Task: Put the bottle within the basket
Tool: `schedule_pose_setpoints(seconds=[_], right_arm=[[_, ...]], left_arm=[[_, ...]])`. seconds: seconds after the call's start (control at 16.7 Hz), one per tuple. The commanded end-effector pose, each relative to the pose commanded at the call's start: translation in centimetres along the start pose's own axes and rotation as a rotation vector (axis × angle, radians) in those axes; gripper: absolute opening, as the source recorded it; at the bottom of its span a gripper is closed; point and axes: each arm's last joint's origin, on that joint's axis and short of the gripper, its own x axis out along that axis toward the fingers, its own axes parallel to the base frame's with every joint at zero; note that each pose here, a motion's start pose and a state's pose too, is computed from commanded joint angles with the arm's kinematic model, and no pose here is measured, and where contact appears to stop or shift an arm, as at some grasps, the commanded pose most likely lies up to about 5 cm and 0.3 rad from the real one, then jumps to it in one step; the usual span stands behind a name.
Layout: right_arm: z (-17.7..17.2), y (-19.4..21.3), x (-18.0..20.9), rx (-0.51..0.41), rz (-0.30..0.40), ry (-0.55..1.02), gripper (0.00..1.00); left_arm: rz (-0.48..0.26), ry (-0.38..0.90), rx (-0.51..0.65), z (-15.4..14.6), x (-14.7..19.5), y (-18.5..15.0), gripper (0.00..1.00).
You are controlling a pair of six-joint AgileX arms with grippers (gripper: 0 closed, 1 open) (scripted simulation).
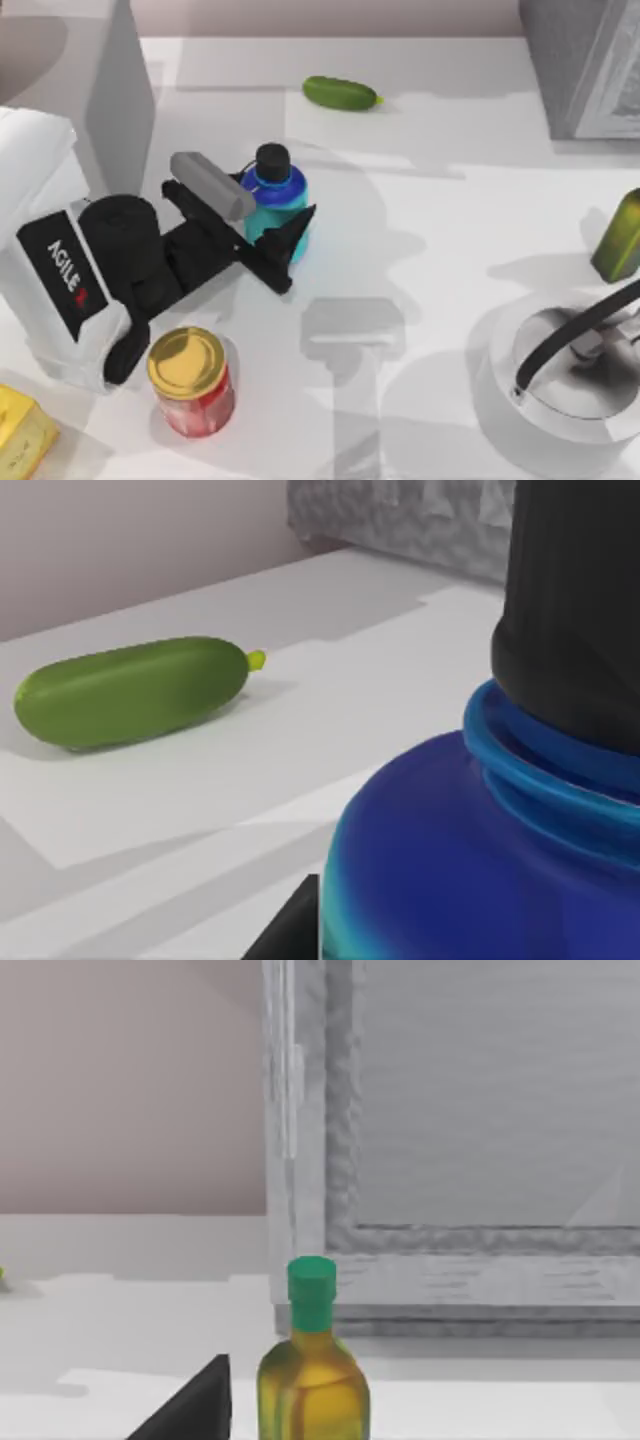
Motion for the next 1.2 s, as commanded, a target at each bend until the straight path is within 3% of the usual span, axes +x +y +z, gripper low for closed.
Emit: schedule_pose_setpoints(seconds=[0.18,0.24,0.84,1.2], right_arm=[[0.0,0.0,0.0,0.0,0.0,0.0,1.0],[0.0,0.0,0.0,0.0,0.0,0.0,1.0],[0.0,0.0,0.0,0.0,0.0,0.0,1.0],[0.0,0.0,0.0,0.0,0.0,0.0,1.0]], left_arm=[[0.0,0.0,0.0,0.0,0.0,0.0,0.02],[0.0,0.0,0.0,0.0,0.0,0.0,0.0],[-0.005,0.005,0.003,0.0,-0.1,0.0,0.0],[-0.134,0.078,0.067,1.5,-1.4,1.0,0.0]])
